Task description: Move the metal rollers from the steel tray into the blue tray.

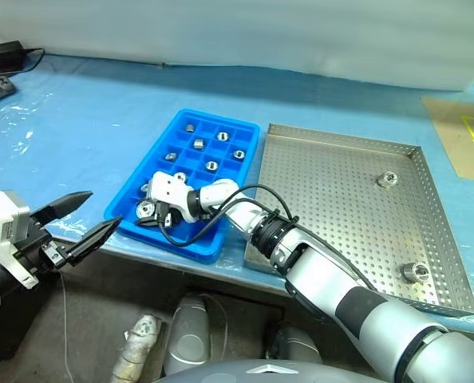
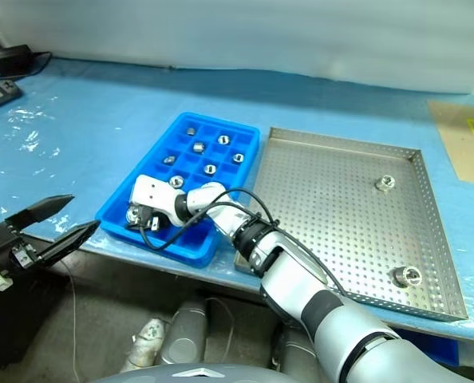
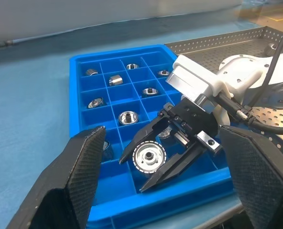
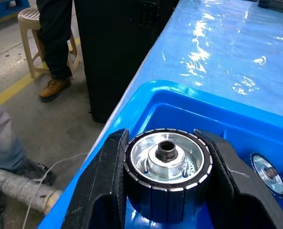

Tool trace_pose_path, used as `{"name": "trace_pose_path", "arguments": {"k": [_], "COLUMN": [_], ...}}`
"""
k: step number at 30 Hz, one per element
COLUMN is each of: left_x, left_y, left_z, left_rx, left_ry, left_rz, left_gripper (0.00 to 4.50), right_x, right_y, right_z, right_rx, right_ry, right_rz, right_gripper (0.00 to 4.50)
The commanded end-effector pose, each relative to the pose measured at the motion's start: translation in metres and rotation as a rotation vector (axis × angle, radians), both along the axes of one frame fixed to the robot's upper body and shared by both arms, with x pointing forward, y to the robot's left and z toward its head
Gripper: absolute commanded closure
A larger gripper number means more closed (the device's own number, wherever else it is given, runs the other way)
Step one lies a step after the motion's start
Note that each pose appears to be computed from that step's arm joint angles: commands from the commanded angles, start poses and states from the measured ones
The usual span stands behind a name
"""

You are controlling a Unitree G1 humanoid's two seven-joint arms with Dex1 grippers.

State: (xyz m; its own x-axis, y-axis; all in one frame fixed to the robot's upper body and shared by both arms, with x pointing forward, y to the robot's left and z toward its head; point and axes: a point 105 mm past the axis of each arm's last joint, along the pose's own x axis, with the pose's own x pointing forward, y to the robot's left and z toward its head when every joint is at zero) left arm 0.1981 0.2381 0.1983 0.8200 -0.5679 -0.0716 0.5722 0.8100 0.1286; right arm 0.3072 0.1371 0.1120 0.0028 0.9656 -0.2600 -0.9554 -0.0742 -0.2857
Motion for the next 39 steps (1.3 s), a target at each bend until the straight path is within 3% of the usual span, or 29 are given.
{"name": "trace_pose_path", "arguments": {"k": [1,3,10,16,20,25,32,36,39], "left_x": [0.001,0.002,0.004,0.012,0.029,0.049,0.097,0.114,0.127], "left_y": [-0.001,0.0,-0.003,-0.004,-0.01,-0.019,-0.058,-0.086,-0.127], "left_z": [0.004,0.004,0.005,0.008,0.009,0.009,0.016,0.014,0.005], "left_rx": [0.019,0.02,0.023,0.025,0.016,0.008,-0.023,-0.035,-0.046], "left_ry": [-0.02,-0.02,-0.02,-0.027,-0.034,-0.046,-0.094,-0.113,-0.1], "left_rz": [-0.014,-0.015,-0.034,-0.059,-0.12,-0.199,-0.422,-0.542,-0.717], "left_gripper": [0.48,0.48,0.48,0.48,0.48,0.48,0.48,0.48,0.48], "right_x": [-0.115,-0.116,-0.112,-0.096,-0.059,-0.031,0.045,0.064,0.076], "right_y": [0.1,0.098,0.096,0.09,0.058,0.024,-0.085,-0.139,-0.209], "right_z": [0.058,0.058,0.062,0.082,0.126,0.146,0.129,0.123,0.127], "right_rx": [0.206,0.209,0.21,0.27,0.387,0.412,0.304,0.267,0.266], "right_ry": [0.025,0.017,0.009,-0.012,-0.014,-0.094,-0.183,-0.211,-0.247], "right_rz": [0.351,0.365,0.365,0.321,0.263,0.198,-0.171,-0.375,-0.647], "right_gripper": [2.82,2.82,0.56,0.56,0.56,0.56,0.56,0.56,0.56]}}
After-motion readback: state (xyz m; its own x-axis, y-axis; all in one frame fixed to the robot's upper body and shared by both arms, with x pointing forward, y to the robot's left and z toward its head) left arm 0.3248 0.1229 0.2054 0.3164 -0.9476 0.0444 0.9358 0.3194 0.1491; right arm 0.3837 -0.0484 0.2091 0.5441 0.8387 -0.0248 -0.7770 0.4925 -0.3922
